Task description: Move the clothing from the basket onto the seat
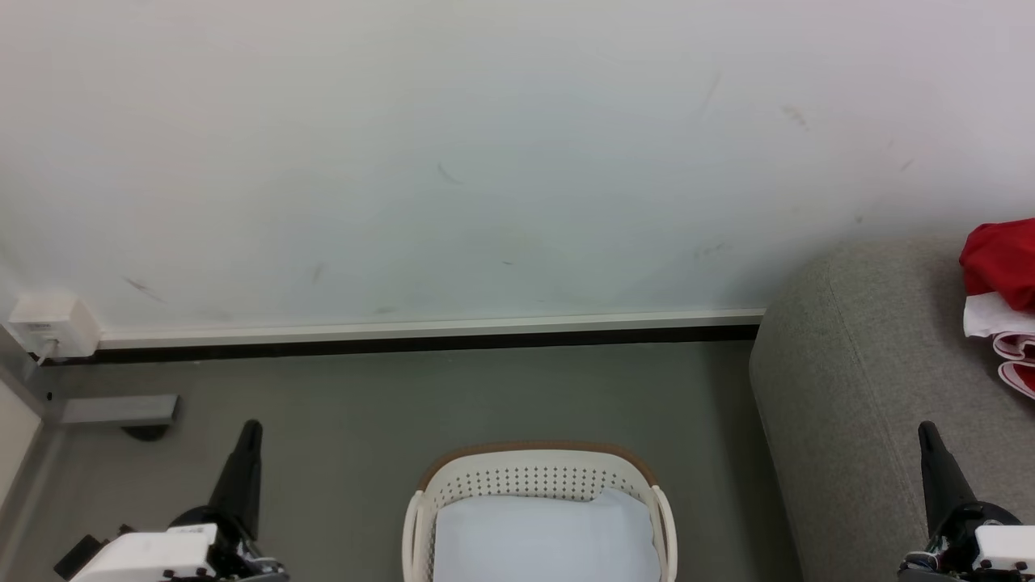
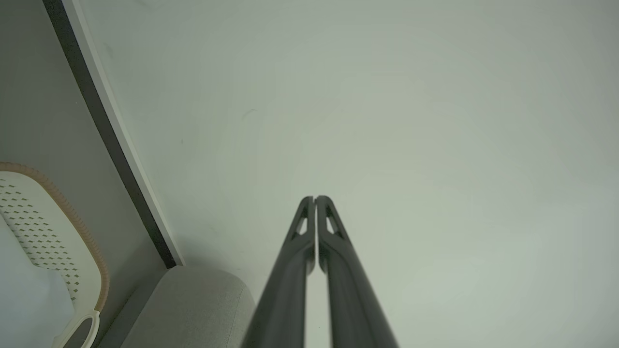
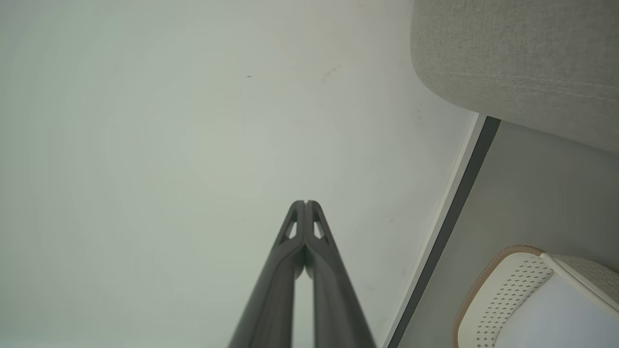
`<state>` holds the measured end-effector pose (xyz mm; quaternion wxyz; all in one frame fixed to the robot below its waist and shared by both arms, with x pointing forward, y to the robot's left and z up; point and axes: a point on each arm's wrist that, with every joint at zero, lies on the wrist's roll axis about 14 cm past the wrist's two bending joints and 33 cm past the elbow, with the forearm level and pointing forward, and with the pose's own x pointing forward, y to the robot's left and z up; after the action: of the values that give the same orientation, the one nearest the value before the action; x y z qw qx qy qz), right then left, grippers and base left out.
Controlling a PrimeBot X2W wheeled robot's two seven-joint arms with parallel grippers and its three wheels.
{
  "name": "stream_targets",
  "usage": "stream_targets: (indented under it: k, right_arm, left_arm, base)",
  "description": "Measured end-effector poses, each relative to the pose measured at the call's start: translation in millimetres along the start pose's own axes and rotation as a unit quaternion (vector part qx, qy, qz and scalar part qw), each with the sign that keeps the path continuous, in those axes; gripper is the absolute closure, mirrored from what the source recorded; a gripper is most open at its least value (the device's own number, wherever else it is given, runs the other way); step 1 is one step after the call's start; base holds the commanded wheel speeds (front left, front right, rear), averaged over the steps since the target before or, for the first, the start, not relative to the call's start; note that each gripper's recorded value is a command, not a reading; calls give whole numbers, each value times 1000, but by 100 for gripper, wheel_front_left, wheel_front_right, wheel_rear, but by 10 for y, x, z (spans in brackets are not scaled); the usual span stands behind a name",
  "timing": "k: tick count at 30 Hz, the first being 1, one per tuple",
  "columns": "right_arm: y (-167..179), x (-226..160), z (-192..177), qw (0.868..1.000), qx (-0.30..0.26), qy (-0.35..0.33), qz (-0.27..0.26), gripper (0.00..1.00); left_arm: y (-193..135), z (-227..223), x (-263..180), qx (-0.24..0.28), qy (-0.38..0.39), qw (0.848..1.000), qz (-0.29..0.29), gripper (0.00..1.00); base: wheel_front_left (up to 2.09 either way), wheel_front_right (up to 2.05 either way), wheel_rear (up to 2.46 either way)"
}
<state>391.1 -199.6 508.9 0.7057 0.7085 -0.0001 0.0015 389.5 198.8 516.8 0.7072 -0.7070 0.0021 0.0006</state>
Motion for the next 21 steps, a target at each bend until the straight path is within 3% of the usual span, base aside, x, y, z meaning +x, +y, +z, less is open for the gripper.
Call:
stream_targets:
  k: [21]
  right_arm:
    - [1,1,-6,1000,0,1,0,100]
  left_arm:
    - [0,0,0,0,0,1000,0,100]
  base:
    - [0,0,0]
